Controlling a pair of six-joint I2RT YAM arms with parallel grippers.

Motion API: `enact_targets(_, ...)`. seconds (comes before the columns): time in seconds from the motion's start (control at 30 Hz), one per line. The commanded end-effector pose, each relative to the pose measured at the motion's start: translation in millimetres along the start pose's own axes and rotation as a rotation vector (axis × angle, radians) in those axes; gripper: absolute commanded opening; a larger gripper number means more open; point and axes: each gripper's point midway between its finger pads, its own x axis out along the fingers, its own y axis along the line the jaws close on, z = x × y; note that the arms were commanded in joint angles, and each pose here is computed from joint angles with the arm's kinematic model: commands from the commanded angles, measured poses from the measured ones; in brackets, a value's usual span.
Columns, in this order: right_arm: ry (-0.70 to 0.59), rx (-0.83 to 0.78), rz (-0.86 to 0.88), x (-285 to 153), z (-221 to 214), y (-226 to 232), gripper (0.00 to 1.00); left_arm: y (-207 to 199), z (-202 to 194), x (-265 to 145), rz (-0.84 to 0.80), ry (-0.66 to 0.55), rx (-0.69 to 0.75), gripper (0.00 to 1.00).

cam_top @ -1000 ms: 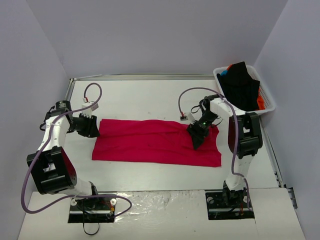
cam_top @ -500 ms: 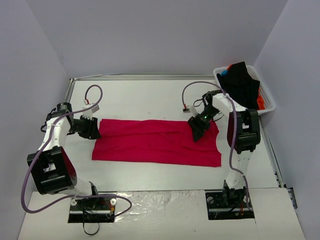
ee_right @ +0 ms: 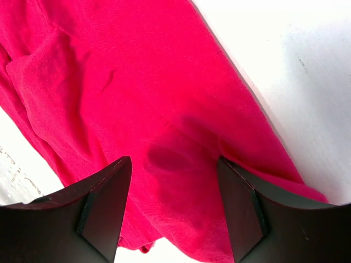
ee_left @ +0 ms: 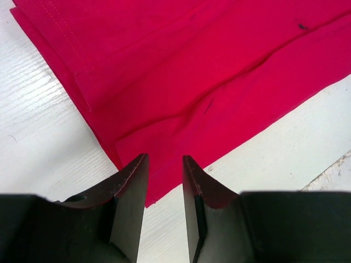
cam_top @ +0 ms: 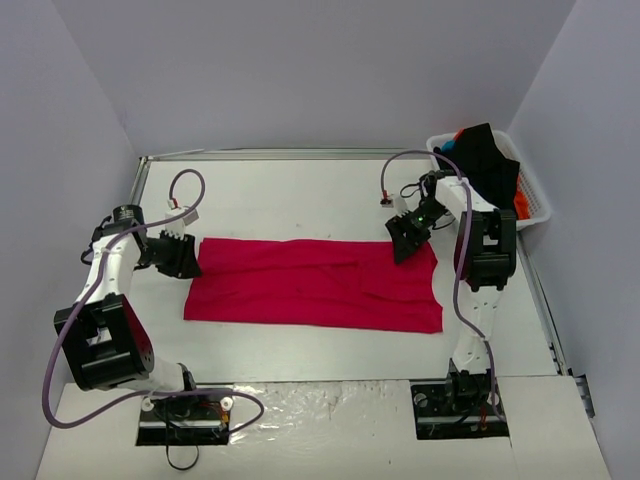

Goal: Fold and stack the t-shirts
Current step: Fold the other side of the tshirt into a rectangle, then rotate the tshirt 90 degrees

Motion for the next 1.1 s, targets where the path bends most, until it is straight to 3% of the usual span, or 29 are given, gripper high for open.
enact_targets(0.0, -0.001, -0.002, -0.013, -12, 5, 8, 0.6, -2, 13, -13, 0.026, -0.05, 0.033, 0.3)
enact_targets(0.2, -0.119, -0.062, -0.153, -74, 30, 39, 0.6, 2, 28, -31, 0.132, -0.108, 0.057, 0.3)
enact_targets(0.33, -0.133, -0.071, -0.235, -90, 20, 61, 0.6, 8, 32, -52, 0.272, -0.144, 0.076, 0.3)
enact_targets(0.37, -0.086, -0.054, -0.246, -80, 5, 63, 0.6, 10, 27, -53, 0.293, -0.136, 0.069, 0.3)
enact_targets(0.43, -0.094, -0.06, -0.295, -82, -1, 70, 0.45, 14, 22, -60, 0.358, -0.13, 0.078, 0.3)
enact_targets(0.47, -0.07, -0.053, -0.333, -80, -9, 66, 0.3, 14, 14, -58, 0.368, -0.119, 0.065, 0.3)
enact_targets(0.5, -0.061, -0.036, -0.35, -72, -19, 67, 0.01, 12, 10, -60, 0.382, -0.119, 0.068, 0.3)
enact_targets(0.73, 0.051, 0.026, -0.335, -35, -73, 68, 0.0, 5, -13, -63, 0.396, -0.06, 0.107, 0.32)
enact_targets(1.07, 0.236, 0.054, -0.316, -16, -74, 40, 0.0, 7, -6, -64, 0.411, -0.095, 0.088, 0.32)
